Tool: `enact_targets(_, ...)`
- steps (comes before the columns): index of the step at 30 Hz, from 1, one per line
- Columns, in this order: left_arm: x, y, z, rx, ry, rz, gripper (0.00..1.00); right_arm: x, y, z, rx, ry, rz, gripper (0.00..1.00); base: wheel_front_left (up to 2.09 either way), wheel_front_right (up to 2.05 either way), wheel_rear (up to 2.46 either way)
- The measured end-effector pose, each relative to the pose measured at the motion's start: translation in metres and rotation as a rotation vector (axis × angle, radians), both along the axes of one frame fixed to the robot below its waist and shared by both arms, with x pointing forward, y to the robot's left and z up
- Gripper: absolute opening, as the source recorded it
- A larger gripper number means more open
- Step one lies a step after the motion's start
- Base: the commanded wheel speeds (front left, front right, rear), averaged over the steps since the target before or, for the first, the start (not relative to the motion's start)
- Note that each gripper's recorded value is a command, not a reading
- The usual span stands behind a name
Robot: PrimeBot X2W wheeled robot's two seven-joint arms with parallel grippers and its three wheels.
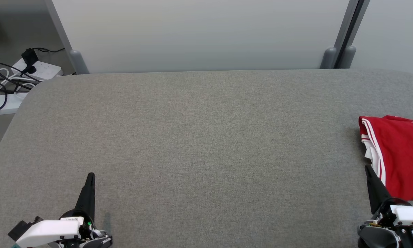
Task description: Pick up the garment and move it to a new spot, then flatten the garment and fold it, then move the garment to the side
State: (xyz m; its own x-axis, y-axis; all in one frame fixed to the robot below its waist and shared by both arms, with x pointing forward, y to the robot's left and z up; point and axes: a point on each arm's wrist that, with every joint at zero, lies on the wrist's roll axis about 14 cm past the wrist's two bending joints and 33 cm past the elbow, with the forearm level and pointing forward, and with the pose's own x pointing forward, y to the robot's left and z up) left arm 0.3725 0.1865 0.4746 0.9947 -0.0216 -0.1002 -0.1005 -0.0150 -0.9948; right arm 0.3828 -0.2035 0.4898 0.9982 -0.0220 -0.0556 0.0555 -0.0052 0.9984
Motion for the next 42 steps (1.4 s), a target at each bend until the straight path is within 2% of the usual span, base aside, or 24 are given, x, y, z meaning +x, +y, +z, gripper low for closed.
enact_targets(42, 0.0000, 0.0002, 0.0000, 0.000, 0.000, 0.000, 0.00, 0.0000, 0.0000, 0.0000, 0.000, 0.000, 0.000, 0.00, 0.00, 0.00, 0.00)
